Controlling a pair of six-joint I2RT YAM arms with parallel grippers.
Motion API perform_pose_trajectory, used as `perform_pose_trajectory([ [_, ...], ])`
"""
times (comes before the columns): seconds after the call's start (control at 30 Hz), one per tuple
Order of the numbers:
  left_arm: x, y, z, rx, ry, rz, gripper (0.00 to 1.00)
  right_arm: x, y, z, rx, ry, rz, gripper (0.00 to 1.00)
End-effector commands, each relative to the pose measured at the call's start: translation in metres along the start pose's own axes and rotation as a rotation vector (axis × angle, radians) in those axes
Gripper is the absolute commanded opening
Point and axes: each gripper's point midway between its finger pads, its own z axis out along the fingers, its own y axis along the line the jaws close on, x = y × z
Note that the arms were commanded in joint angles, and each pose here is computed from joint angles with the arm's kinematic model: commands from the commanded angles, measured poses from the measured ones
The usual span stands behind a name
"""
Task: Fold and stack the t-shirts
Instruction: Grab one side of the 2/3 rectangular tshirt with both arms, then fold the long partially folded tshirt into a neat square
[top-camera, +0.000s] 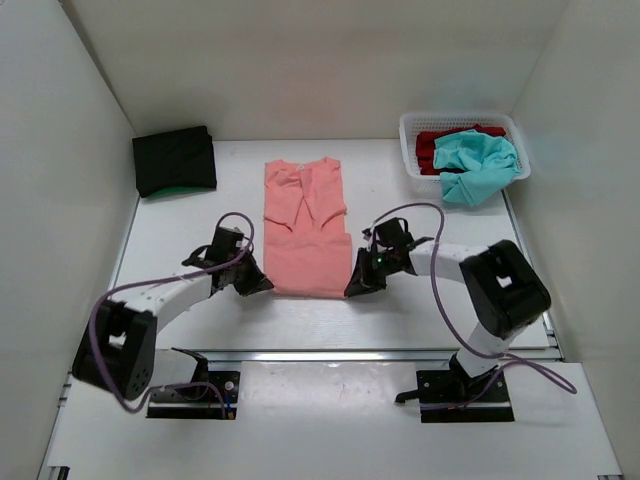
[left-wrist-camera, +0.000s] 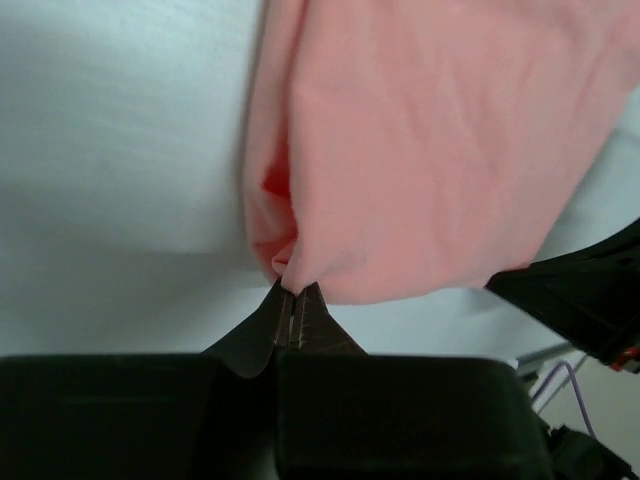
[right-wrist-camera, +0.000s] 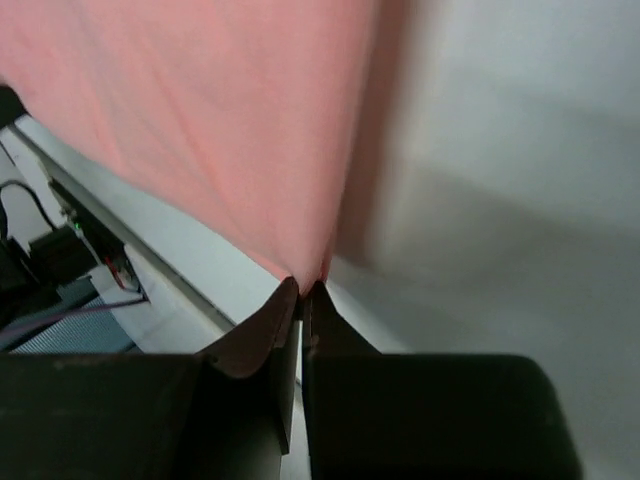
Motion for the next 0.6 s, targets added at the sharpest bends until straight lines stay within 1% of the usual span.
perform_pose_trajectory([
  [0.0,0.016,0.001,-0.03,0.036,0.017,0.03,0.0,0.037,0.011,-0.02,-0.016,0.018,0.018,0.0],
  [0.03,0.022,0.004,-0.037,0.04,0.027,0.023,0.0,0.05,0.008,-0.021,-0.019,0.046,0.031,0.0],
  [0.1,0.034,0.014,-0.047,0.04,0.043,0.016,0.0,0.064,0.018,-0.033,-0.051,0.037,0.0,0.0],
  [0.17,0.045,0.023,-0.067,0.041,0.041,-0.006,0.0,0.082,0.023,-0.042,-0.065,0.067,-0.008,0.0],
  [0.23,0.054,0.029,-0.081,0.043,0.042,-0.014,0.0,0.093,0.026,-0.05,-0.07,0.084,-0.013,0.0],
  [0.3,0.068,0.029,-0.094,0.068,0.068,-0.034,0.0,0.109,0.03,-0.06,-0.077,0.118,-0.019,0.0],
  [0.33,0.076,0.029,-0.101,0.087,0.081,-0.043,0.0,0.11,0.034,-0.065,-0.087,0.113,-0.021,0.0],
  [0.43,0.091,0.013,-0.118,0.169,0.129,-0.049,0.0,0.112,0.042,-0.08,-0.104,0.102,-0.011,0.0],
  [0.57,0.087,-0.001,-0.131,0.188,0.145,-0.036,0.0,0.103,0.06,-0.097,-0.147,0.089,-0.014,0.0],
])
